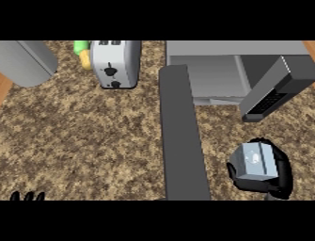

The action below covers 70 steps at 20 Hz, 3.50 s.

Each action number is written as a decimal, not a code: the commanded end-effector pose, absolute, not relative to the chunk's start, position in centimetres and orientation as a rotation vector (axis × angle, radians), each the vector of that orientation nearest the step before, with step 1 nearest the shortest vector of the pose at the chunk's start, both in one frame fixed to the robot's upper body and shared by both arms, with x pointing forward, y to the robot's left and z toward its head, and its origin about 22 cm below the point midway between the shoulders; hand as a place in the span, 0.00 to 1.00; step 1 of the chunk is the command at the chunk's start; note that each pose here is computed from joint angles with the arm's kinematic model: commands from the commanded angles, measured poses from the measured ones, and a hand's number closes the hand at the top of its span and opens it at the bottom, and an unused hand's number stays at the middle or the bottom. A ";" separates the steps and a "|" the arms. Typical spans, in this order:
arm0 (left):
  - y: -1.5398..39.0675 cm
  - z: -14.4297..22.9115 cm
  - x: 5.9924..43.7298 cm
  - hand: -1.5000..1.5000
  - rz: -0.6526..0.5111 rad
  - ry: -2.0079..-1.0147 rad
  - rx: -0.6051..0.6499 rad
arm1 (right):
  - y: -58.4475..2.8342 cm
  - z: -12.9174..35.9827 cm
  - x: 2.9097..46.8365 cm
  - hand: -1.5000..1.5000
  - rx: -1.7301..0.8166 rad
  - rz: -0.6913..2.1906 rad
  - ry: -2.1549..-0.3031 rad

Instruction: Pick up the milk, place it into the microwave and close the microwave

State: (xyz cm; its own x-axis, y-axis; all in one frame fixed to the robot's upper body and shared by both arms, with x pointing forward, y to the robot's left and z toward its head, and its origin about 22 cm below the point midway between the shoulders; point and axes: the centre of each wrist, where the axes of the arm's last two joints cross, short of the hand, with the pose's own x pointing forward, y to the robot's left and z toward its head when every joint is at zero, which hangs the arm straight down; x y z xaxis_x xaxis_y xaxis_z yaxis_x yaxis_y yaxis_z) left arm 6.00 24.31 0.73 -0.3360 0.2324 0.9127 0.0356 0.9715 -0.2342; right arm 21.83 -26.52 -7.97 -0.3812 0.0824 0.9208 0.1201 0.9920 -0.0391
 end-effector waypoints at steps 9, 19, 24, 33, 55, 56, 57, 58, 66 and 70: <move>25.1 1.6 4.9 0.00 0.218 -1.912 -0.188 | -21.8 -3.1 24.2 1.00 -0.056 -0.108 -2.011; 26.2 0.4 5.8 0.00 0.239 -1.899 -0.162 | -18.3 -3.7 30.3 1.00 -0.130 -0.002 -1.955; 25.9 0.4 6.6 0.00 0.210 -1.878 -0.165 | -16.7 -2.9 33.7 1.00 -0.257 0.029 -1.869; 27.9 0.8 5.2 0.00 0.191 -1.881 -0.176 | -18.5 -5.2 37.3 1.00 -0.371 -0.013 -1.811; 27.8 -0.8 6.8 0.00 0.168 -1.882 -0.249 | -25.1 -2.6 40.1 1.00 -0.765 0.234 -1.858; 27.0 -0.5 7.4 0.00 0.168 -1.898 -0.241 | -24.7 -2.0 40.6 1.00 -0.765 0.203 -1.876; 27.6 -0.7 7.3 0.00 0.155 -1.912 -0.238 | -23.0 -2.7 40.3 1.00 -0.774 0.186 -1.865; 27.8 -0.6 7.1 0.00 0.157 -1.893 -0.248 | -24.6 -1.4 41.0 1.00 -0.775 0.179 -1.876; 28.3 -1.3 7.5 0.00 0.156 -1.887 -0.240 | -23.6 -0.6 41.6 1.00 -0.934 0.112 -1.924; 28.2 -1.0 8.3 0.00 0.121 -1.886 -0.266 | -24.1 1.7 42.9 1.00 -1.074 0.084 -1.916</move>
State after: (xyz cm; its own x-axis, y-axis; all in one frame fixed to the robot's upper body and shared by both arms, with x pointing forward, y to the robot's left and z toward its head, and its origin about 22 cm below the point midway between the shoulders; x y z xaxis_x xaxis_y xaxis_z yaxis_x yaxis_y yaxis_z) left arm 7.87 28.06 -1.05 -0.3086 0.2474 0.9185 0.1062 0.9685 -0.2252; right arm 42.18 -23.72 0.41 -0.2399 0.6266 0.7415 0.5459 0.7187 -0.4308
